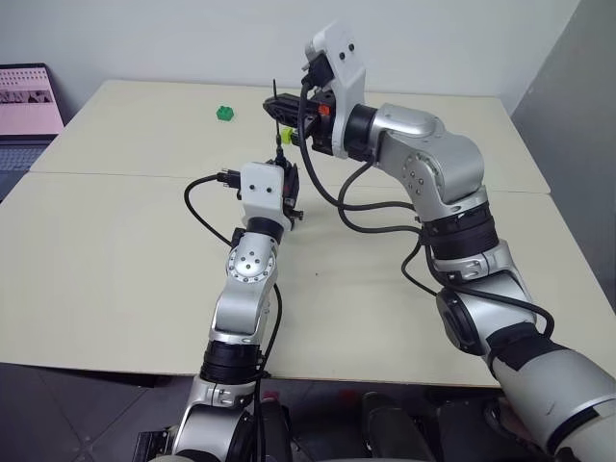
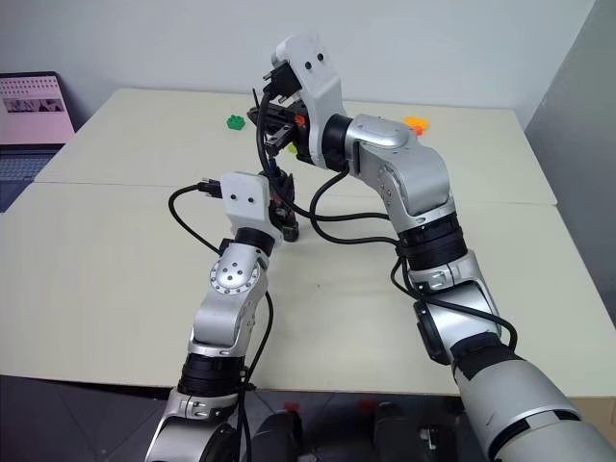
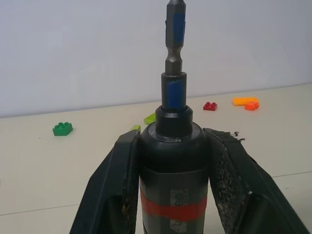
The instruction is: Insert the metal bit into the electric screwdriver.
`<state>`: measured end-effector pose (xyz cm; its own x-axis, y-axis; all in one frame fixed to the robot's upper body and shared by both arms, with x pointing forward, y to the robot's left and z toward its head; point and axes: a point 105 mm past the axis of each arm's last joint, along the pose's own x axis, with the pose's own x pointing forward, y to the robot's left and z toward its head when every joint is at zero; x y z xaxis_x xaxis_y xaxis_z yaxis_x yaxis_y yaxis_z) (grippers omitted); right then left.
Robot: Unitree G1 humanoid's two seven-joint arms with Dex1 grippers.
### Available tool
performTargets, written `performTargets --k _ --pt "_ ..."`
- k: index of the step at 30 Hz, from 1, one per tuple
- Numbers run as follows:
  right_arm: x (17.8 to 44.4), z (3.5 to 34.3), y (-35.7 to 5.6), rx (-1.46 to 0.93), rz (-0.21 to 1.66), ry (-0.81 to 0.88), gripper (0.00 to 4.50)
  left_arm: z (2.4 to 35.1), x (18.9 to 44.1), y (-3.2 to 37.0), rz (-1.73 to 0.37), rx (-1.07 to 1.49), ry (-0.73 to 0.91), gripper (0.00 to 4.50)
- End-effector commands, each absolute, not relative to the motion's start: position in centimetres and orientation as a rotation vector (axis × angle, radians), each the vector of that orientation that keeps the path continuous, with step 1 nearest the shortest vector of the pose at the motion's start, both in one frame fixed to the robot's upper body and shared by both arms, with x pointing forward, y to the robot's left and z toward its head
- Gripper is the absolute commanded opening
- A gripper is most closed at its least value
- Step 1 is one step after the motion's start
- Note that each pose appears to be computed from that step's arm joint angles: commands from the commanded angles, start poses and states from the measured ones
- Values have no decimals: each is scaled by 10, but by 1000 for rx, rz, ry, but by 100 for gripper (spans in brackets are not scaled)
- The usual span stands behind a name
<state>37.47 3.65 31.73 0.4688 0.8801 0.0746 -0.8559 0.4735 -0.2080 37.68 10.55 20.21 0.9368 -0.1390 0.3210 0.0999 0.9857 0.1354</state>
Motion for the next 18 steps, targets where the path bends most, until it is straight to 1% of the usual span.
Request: performTargets --k 1,12,18 --pt "369 323 40 -176 1089 -221 0 200 375 105 -125 131 -329 164" --pt "372 316 41 -249 1115 -182 0 200 375 104 -131 139 -334 164" --pt "373 312 46 -253 1144 -134 0 201 375 104 -133 143 -336 164"
